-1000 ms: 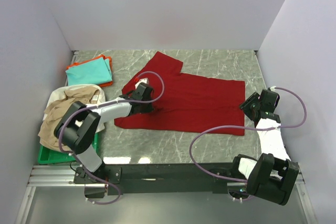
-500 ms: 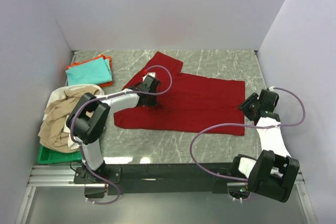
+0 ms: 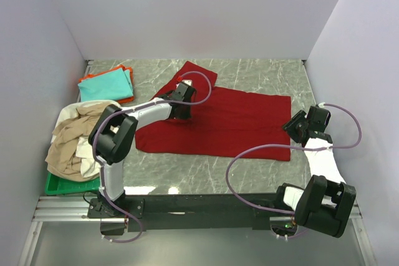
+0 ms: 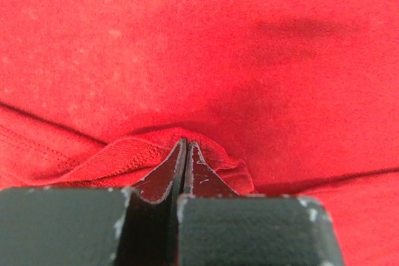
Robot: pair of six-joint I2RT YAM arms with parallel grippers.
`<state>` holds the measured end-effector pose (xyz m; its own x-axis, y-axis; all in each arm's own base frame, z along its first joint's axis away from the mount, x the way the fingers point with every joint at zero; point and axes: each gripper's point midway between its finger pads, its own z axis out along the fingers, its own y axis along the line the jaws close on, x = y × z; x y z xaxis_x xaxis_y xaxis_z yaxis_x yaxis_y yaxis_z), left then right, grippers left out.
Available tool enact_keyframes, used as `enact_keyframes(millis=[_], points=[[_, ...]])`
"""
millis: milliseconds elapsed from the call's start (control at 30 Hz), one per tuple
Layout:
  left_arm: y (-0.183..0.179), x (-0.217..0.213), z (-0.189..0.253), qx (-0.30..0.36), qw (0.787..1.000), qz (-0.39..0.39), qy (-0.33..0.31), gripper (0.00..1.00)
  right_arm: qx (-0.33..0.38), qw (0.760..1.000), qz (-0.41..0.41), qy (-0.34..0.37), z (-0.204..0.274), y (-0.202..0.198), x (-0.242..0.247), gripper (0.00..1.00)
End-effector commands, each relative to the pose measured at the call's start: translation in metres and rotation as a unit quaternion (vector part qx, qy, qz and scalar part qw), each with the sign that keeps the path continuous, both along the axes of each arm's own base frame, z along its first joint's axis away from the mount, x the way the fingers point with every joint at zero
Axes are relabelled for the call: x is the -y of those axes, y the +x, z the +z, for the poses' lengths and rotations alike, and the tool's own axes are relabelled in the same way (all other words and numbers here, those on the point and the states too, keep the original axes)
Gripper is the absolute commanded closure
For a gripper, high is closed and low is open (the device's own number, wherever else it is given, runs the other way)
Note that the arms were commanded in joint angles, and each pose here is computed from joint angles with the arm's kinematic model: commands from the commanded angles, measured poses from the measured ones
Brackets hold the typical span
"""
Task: Fold and stack the t-shirts
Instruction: Fold the tshirt
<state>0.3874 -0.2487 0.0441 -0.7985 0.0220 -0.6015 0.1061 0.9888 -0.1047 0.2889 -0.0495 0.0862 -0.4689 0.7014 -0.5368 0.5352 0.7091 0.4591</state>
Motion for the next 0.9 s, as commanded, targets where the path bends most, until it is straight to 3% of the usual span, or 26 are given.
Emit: enact_keyframes(millis=[0, 867], points=[[0.011, 0.004, 0.012, 0.016, 1.0, -0.007, 0.01, 1.0, 0.034, 0.999, 0.012, -0.013, 0.021, 0.017, 0.003, 0.53], [0.018, 0.025, 0.013, 0.016, 0.998, -0.056, 0.009, 1.0, 0.032, 0.999, 0.023, -0.002, 0.016, 0.019, -0.002, 0.55]])
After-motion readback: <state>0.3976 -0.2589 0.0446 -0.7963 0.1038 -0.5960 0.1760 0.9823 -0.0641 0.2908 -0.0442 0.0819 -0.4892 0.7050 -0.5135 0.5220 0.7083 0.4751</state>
